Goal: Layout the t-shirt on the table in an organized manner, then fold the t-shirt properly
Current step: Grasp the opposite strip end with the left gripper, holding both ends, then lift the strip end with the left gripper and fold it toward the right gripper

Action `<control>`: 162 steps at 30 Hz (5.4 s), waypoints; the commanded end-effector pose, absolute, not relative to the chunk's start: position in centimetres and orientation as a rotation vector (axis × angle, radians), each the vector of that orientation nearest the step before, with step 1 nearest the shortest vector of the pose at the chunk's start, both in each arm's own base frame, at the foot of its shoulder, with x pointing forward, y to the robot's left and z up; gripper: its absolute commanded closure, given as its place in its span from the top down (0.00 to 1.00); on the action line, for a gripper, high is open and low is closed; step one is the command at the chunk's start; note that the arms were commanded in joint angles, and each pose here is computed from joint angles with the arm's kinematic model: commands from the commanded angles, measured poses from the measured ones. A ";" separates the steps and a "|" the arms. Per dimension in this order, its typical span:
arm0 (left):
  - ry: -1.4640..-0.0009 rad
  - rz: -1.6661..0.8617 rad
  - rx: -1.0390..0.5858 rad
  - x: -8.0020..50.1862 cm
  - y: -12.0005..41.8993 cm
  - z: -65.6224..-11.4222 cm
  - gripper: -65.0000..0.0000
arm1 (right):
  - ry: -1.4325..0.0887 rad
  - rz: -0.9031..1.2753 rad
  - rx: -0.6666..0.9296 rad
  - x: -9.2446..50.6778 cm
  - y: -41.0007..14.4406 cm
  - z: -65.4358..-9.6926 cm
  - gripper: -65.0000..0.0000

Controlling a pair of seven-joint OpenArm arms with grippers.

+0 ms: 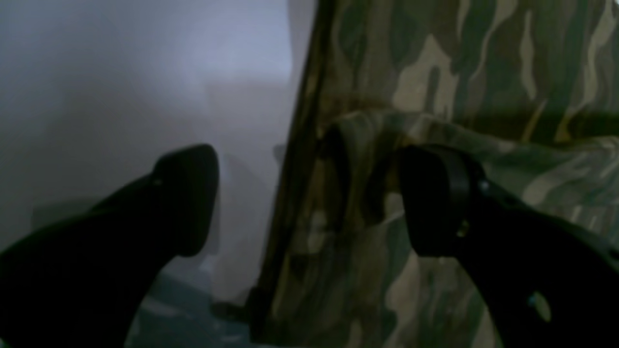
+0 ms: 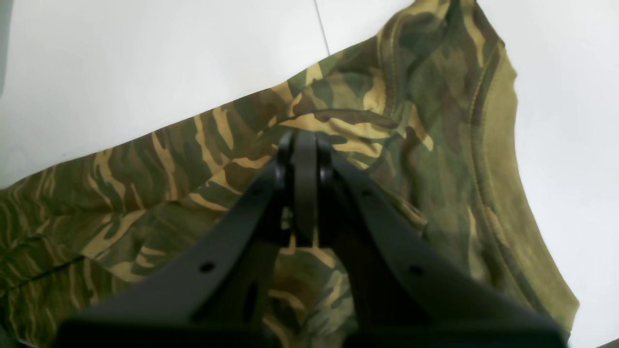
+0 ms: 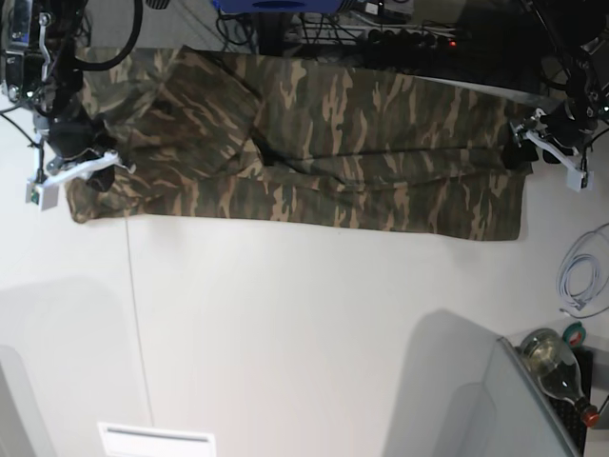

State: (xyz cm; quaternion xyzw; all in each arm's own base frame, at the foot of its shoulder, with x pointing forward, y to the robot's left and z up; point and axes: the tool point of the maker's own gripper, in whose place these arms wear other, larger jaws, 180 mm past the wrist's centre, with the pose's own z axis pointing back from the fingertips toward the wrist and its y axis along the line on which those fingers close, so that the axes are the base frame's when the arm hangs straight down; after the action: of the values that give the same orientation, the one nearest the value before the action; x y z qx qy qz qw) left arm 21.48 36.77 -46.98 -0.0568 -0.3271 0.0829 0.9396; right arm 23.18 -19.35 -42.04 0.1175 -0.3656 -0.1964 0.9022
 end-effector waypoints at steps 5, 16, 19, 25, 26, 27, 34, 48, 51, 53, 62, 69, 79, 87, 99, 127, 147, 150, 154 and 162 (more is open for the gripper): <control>-0.734 0.174 -0.081 22.4 38.9 -44.8 0.87 | -0.794 -0.394 0.241 23.8 -19.7 -41.2 0.01; -0.768 0.211 -0.026 22.1 41.8 -43.1 0.87 | -0.799 -0.393 0.241 24.0 -19.7 -41.1 0.01; -0.755 0.194 -0.040 22.3 41.0 -43.5 0.87 | -0.799 -0.393 0.241 24.0 -19.7 -41.1 0.01; -0.739 0.143 -0.091 22.8 38.7 -44.3 0.87 | -0.808 -0.392 0.241 24.4 -19.7 -40.9 0.01; -0.747 0.150 -0.101 22.6 38.6 -44.2 0.87 | -0.809 -0.392 0.242 24.5 -19.7 -40.8 0.01; -0.765 0.152 -0.109 22.7 38.4 -43.8 0.87 | -0.799 -0.396 0.240 24.4 -19.8 -41.2 0.01; -0.762 0.144 -0.126 22.8 37.8 -43.9 0.87 | -0.764 -0.417 0.236 24.4 -20.1 -42.7 0.01; -0.657 0.176 -0.212 21.9 35.1 -48.0 0.68 | -0.772 -0.412 0.238 24.4 -20.0 -42.4 0.01; -0.657 0.176 -0.214 21.8 35.1 -48.1 0.27 | -0.772 -0.412 0.238 24.4 -20.0 -42.4 0.01; -0.661 0.177 -0.213 21.9 35.1 -48.0 0.00 | -0.779 -0.408 0.239 24.5 -20.0 -42.1 0.01; -0.804 0.076 -0.175 26.2 35.1 -43.3 0.00 | -0.836 -0.373 0.242 24.6 -19.6 -39.7 0.01; -0.949 -0.165 -0.157 27.1 29.2 -37.2 0.00 | -0.831 -0.380 0.236 24.4 -19.9 -39.9 0.01; -0.862 -0.302 -0.270 25.7 17.3 -39.3 0.00 | -0.838 -0.378 0.234 24.6 -20.1 -39.7 0.01; -0.786 -0.379 -0.376 24.5 9.6 -41.3 0.00 | -0.836 -0.380 0.232 24.6 -20.1 -39.8 0.01; -0.758 -0.450 -0.529 22.5 2.0 -41.3 0.00 | -0.843 -0.402 0.210 24.4 -21.3 -39.6 0.01; -0.729 -0.493 -0.593 21.2 -3.5 -41.2 0.00 | -0.845 -0.407 0.207 24.4 -21.5 -39.6 0.01; -0.705 -0.497 -0.595 20.4 -3.6 -41.7 0.00 | -0.847 -0.407 0.210 24.5 -21.4 -39.5 0.01; -0.692 -0.540 -0.610 19.6 -4.4 -41.8 0.00 | -0.847 -0.407 0.210 24.5 -21.4 -39.5 0.01; -0.675 -0.565 -0.615 18.8 -4.6 -42.0 0.00 | -0.845 -0.406 0.210 24.5 -21.4 -39.6 0.01; -0.678 -0.562 -0.611 19.0 -4.4 -42.0 0.27 | -0.844 -0.408 0.214 24.5 -21.2 -39.6 0.01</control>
State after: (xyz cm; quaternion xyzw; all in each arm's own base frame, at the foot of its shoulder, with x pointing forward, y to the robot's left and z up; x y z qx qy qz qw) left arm 18.28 -3.99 -43.18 -0.2808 -0.3040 -0.2713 0.8690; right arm 23.74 -21.16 -40.59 0.0991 -0.3866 -0.2015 0.8945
